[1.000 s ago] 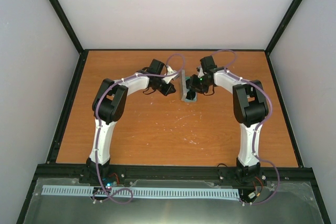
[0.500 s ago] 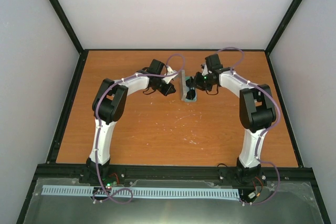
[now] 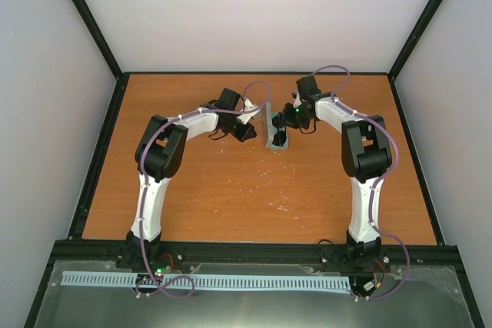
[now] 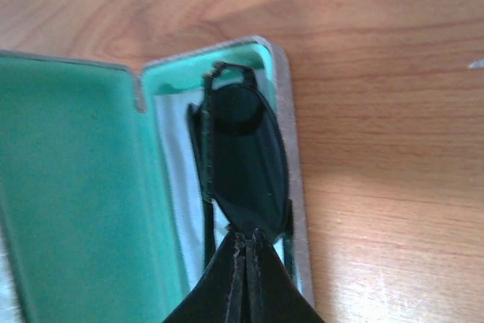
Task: Organize the sunglasses
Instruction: Place the sunglasses in the sunglasses case.
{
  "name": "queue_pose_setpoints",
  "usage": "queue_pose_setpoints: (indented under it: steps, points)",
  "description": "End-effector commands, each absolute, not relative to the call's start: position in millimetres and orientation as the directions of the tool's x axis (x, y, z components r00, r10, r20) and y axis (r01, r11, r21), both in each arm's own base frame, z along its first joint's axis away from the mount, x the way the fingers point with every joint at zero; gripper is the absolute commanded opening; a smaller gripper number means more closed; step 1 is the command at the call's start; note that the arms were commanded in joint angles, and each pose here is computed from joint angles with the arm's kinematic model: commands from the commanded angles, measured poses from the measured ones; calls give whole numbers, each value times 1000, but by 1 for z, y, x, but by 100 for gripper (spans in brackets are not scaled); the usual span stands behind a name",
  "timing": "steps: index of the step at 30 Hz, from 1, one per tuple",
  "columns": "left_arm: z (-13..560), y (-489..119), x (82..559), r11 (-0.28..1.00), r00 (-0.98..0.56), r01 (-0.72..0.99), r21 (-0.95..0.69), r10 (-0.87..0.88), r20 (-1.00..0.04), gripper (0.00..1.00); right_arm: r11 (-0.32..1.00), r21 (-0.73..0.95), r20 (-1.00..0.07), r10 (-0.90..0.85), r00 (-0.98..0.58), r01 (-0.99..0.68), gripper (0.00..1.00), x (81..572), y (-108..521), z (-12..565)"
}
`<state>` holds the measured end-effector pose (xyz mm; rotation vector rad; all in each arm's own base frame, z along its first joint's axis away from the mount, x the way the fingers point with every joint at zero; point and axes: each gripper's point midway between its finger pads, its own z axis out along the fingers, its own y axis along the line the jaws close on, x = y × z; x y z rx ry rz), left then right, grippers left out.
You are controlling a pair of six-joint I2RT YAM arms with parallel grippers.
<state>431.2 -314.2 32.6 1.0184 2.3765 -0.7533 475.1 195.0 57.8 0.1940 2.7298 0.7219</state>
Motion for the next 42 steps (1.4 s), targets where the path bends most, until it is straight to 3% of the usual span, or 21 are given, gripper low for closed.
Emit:
queue_pose_setpoints:
  steps: [1,16,20,28,33,42]
  points:
    - [47,-321,434,571,-612,765,-297,502,-612,5,892,449,-239,170,-956,46,3,470,191,42]
    - [48,-321,434,570,-609,767,-295,500,-616,5,898,439,-210,123,-970,19,3,455,208,28]
    - [51,-319,437,581,-606,764,-280,499,-620,5,907,420,-248,137,-959,20,3,455,200,48]
    - [68,-315,444,607,-587,761,-230,492,-643,3,900,434,-360,205,-910,31,14,458,179,107]
    - [94,-321,450,595,-563,771,-227,469,-681,2,886,455,-322,254,-912,86,3,457,163,90]
    - [103,-335,458,572,-551,785,-238,468,-691,2,896,431,-273,240,-932,104,3,469,166,49]
